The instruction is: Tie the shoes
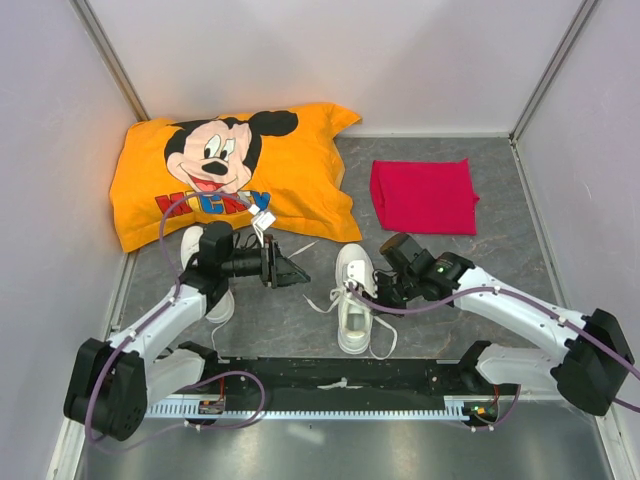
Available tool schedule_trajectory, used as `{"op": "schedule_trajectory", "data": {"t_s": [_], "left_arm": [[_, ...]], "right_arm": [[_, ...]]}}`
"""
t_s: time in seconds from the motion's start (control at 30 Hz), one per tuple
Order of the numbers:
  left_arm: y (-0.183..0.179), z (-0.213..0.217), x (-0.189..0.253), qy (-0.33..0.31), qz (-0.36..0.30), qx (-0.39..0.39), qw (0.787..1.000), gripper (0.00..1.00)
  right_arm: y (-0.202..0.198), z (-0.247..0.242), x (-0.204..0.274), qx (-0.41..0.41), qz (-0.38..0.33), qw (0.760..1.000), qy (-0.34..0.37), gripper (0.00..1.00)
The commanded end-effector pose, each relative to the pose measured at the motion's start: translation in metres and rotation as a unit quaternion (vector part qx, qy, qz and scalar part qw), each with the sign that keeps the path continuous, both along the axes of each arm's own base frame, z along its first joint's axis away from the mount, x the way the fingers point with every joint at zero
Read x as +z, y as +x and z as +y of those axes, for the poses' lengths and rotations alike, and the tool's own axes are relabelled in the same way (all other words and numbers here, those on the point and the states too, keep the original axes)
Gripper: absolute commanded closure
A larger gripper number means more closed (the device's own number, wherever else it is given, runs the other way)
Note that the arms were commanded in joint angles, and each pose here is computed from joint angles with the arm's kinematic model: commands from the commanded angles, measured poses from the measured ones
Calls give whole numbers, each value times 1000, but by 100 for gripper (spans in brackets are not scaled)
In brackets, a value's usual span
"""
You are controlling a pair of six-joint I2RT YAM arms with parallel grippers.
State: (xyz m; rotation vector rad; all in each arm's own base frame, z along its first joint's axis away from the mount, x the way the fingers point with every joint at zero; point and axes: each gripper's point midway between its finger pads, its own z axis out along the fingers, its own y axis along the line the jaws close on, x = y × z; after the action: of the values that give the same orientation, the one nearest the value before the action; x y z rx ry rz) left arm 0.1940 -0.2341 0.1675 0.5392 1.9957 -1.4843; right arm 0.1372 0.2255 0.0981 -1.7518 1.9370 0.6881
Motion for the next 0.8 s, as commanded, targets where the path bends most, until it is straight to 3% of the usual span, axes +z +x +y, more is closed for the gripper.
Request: {"op": "schedule_trajectory", "data": {"t_s": [0.0,0.17,0.27,0.5,0.77], "left_arm": [[-2,2,15,-3,-69,-18,997,48],[-9,3,23,-2,-132,-40,990,46],[-9,4,24,13,-188,-43,981,39],[-7,-19,29,72,-382,-65,919,37],[-18,-56,34,73,-471,-79,876,36]], "right_arm": [[13,10,29,-17,-38,998,48,100],[12,11,40,-32,-32,997,65,100],[12,14,48,-42,-22,996,80,100],[13,25,73,-74,-3,989,125,100],[11,31,90,-104,14,980,166,100]]}}
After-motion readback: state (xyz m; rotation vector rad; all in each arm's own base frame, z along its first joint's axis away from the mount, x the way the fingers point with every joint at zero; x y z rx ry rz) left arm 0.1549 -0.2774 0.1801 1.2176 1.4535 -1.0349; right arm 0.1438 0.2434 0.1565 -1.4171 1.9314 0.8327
